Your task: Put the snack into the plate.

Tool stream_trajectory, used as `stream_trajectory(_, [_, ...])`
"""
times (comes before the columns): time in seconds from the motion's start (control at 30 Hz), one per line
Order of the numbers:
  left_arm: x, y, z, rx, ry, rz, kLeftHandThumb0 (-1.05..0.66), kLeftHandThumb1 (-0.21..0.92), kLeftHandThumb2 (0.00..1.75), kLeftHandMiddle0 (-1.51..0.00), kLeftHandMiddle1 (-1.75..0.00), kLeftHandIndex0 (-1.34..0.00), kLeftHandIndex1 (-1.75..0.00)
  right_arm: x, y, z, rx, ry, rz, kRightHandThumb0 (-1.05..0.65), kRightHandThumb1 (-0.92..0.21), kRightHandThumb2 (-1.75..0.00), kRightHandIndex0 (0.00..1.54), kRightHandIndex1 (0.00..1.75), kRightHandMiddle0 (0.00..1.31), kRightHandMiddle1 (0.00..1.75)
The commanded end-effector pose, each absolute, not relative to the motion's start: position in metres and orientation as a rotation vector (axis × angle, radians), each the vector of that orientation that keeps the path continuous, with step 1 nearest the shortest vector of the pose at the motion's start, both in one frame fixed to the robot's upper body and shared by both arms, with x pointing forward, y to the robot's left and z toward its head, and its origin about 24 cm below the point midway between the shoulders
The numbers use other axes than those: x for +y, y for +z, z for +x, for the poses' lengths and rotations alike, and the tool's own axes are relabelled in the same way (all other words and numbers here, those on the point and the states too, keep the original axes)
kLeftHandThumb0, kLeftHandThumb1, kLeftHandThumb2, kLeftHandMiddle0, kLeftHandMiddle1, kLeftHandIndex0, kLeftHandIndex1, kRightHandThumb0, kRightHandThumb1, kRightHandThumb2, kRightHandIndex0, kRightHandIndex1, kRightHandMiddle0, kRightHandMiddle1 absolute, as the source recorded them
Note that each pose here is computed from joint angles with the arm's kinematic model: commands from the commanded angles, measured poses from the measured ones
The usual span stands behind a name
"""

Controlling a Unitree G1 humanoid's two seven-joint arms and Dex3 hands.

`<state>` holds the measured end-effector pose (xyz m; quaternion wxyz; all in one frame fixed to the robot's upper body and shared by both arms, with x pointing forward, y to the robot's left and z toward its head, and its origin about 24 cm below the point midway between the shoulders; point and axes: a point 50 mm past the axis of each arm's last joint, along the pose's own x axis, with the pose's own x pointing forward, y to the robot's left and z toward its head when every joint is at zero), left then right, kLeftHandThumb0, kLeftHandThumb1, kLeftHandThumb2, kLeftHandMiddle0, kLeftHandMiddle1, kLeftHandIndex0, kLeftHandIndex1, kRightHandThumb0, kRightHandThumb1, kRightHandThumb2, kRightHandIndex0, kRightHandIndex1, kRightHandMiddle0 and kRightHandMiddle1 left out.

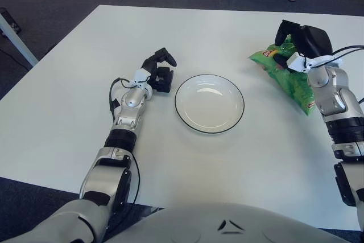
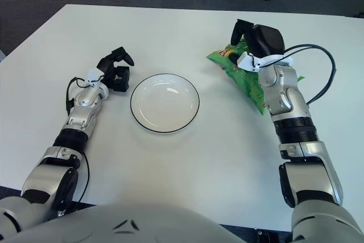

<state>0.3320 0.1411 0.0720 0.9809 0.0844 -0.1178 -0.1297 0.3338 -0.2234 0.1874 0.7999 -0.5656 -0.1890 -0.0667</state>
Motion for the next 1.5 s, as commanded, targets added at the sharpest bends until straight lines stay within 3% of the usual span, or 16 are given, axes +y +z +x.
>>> stream_trajectory(0.0, [0.146, 0.042, 0.319, -0.139, -0.265, 0.172, -0.48, 0.32, 1.31, -1.28, -1.75, -0.61, -1.75, -0.218, 0.194, 0.330, -0.414, -0.168, -1.171, 0.00, 0.02, -1.71, 0.84, 1.75, 0.65, 1.75])
stream_trajectory(0.57, [0.146, 0.041, 0.319, -0.136, -0.265, 0.181, -0.49, 0.29, 1.34, -1.28, -1.75, -0.63, -1.75, -0.204, 0.215, 0.318, -0.590, -0.194, -1.067, 0.00, 0.04, -1.73, 0.86, 1.75, 0.67, 1.75])
stream_trajectory(1.0, [0.144, 0.042, 0.318, -0.153, -0.254, 0.193, -0.48, 0.30, 1.33, -1.28, -1.75, -0.62, -1.75, -0.208, 0.202, 0.310, -0.690, 0.128, -1.170, -0.01, 0.06, -1.75, 0.88, 1.75, 0.68, 1.74])
stream_trajectory(1.1, [0.144, 0.042, 0.318, -0.159, -0.250, 0.198, -0.49, 0.29, 1.34, -1.28, -1.75, -0.63, -1.75, -0.210, 0.198, 0.310, -0.706, 0.188, -1.195, -0.33, -0.16, -1.50, 1.17, 1.75, 0.66, 1.75])
stream_trajectory(1.17, [0.144, 0.042, 0.318, -0.161, -0.249, 0.205, -0.49, 0.28, 1.35, -1.28, -1.75, -0.64, -1.75, -0.209, 0.198, 0.310, -0.717, 0.235, -1.214, -0.41, -0.21, -1.43, 1.24, 1.75, 0.65, 1.75])
stream_trajectory(1.47, [0.144, 0.042, 0.318, -0.159, -0.259, 0.223, -0.49, 0.28, 1.35, -1.27, -1.75, -0.64, -1.75, -0.211, 0.195, 0.308, -0.774, 0.308, -1.262, -0.48, -0.30, -1.33, 1.31, 1.75, 0.62, 1.75])
